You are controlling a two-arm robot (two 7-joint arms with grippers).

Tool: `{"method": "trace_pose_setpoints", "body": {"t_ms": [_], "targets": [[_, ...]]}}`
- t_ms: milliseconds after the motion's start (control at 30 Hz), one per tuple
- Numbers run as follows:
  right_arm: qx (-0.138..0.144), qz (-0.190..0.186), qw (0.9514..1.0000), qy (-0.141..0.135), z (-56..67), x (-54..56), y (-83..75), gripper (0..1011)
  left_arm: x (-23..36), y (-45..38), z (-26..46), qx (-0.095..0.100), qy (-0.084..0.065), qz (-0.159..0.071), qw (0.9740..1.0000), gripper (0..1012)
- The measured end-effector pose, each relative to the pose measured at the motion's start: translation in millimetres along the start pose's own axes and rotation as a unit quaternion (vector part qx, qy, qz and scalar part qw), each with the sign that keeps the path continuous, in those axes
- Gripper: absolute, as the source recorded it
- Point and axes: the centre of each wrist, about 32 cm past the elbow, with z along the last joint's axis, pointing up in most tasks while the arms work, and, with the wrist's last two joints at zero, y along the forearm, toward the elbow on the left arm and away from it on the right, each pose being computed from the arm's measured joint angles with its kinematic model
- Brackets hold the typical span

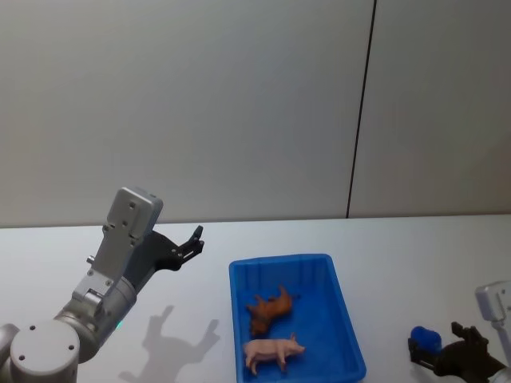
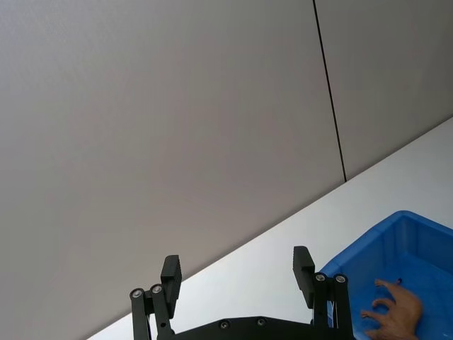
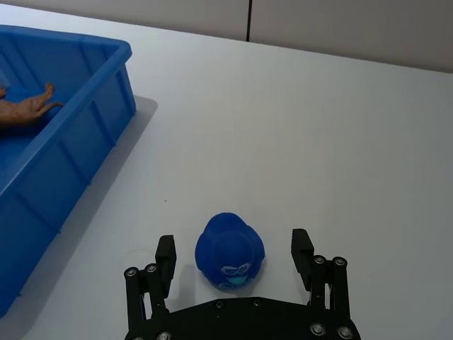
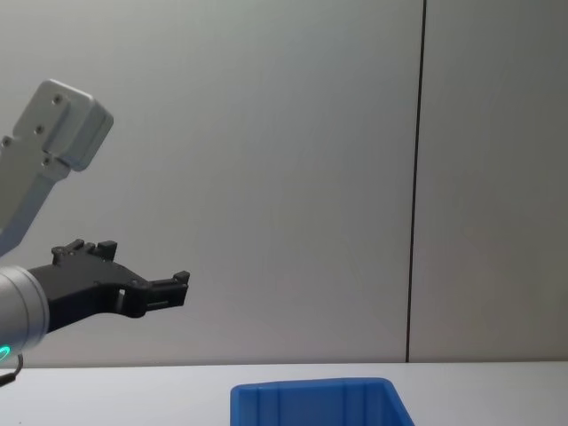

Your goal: Pick up the two dolls from the table and place them into the box.

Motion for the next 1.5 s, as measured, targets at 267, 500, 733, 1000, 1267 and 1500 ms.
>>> {"method": "trace_pose_setpoints", "body": {"t_ms": [267, 500, 733, 1000, 1267, 1500], "targets": [[-0.004, 0.013, 0.9999, 0.009, -4.3, 0.5, 8.9, 941, 0.0, 0.0, 0.0, 0.0, 0.0, 0.0, 1.0, 1001], [-0.011, 0.014, 0.9997, 0.014, -7.4, 0.1, 13.6, 756, 0.0, 0.0, 0.0, 0.0, 0.0, 0.0, 1.0, 1001], [-0.019, 0.007, 0.9996, 0.019, -8.4, -0.6, 16.3, 580, 0.0, 0.0, 0.0, 0.0, 0.0, 0.0, 1.0, 1001], [-0.016, 0.001, 0.9997, 0.017, -5.3, -2.8, 16.2, 511, 0.0, 0.0, 0.0, 0.0, 0.0, 0.0, 1.0, 1001], [0.017, 0.008, 0.9998, 0.006, 6.1, -7.5, 12.2, 464, 0.0, 0.0, 0.0, 0.0, 0.0, 0.0, 1.0, 1001], [0.062, 0.026, 0.9977, -0.009, 21.9, -13.9, 7.0, 417, 0.0, 0.0, 0.0, 0.0, 0.0, 0.0, 1.0, 1001]]}}
